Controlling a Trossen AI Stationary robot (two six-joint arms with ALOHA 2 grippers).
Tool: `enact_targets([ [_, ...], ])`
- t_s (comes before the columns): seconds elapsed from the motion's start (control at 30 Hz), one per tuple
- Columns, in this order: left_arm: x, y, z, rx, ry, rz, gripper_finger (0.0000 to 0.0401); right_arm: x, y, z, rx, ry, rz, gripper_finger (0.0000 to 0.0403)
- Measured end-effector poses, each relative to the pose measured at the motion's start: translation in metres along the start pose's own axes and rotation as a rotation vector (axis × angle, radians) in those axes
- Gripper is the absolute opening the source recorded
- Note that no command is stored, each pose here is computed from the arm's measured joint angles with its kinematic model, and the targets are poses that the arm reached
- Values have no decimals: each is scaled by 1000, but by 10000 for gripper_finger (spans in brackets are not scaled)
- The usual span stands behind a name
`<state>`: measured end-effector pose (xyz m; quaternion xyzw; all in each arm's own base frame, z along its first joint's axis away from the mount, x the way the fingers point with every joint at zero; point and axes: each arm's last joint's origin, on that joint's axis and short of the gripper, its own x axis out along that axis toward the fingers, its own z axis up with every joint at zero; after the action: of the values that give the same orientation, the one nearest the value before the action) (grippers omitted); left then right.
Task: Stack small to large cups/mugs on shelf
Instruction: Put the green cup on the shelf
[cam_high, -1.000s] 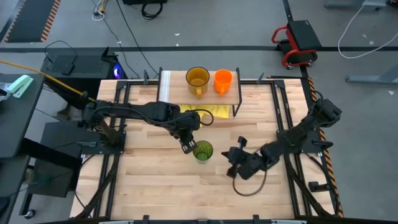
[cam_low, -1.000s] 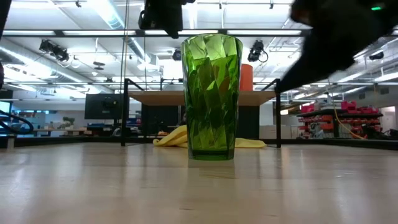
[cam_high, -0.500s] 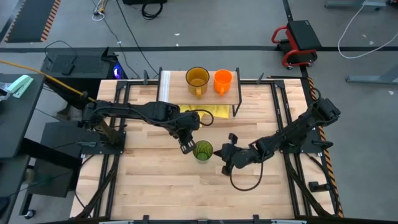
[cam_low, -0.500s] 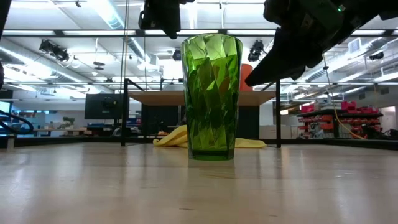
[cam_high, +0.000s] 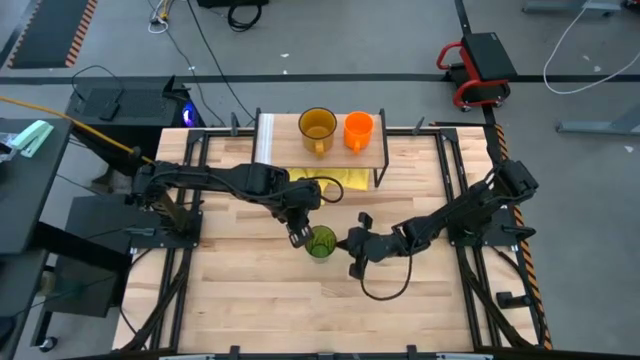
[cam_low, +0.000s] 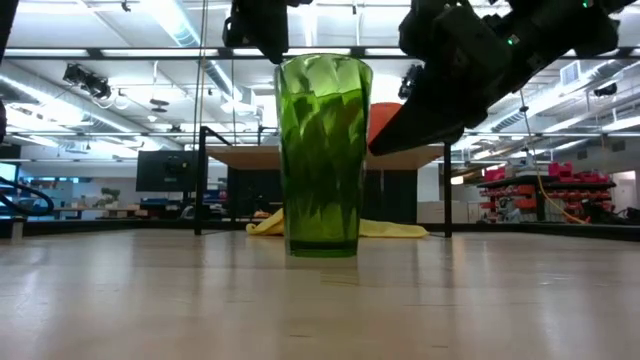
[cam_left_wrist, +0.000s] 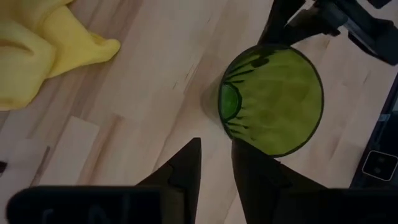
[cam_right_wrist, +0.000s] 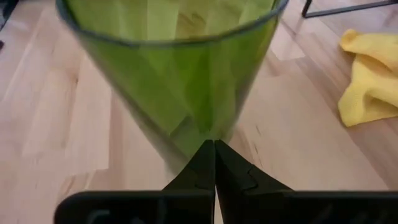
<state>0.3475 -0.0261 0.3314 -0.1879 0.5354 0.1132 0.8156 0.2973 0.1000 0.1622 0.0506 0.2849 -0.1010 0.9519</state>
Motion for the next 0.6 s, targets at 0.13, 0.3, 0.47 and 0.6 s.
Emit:
enact_targets([
  [0.13,0,0,0,0,1,1,94,3,-1,4,-5,-24,34,7],
  [0.3,0,0,-1,1,7,4,98,5,-3,10,-16,-55,72,5],
  [0.47,0,1,-1,1,15,9,95,7,-8,15,-11,-80,93,6],
  [0.6,0,1,-2,0,21,12,90,10,-14,17,-7,-79,78,5],
])
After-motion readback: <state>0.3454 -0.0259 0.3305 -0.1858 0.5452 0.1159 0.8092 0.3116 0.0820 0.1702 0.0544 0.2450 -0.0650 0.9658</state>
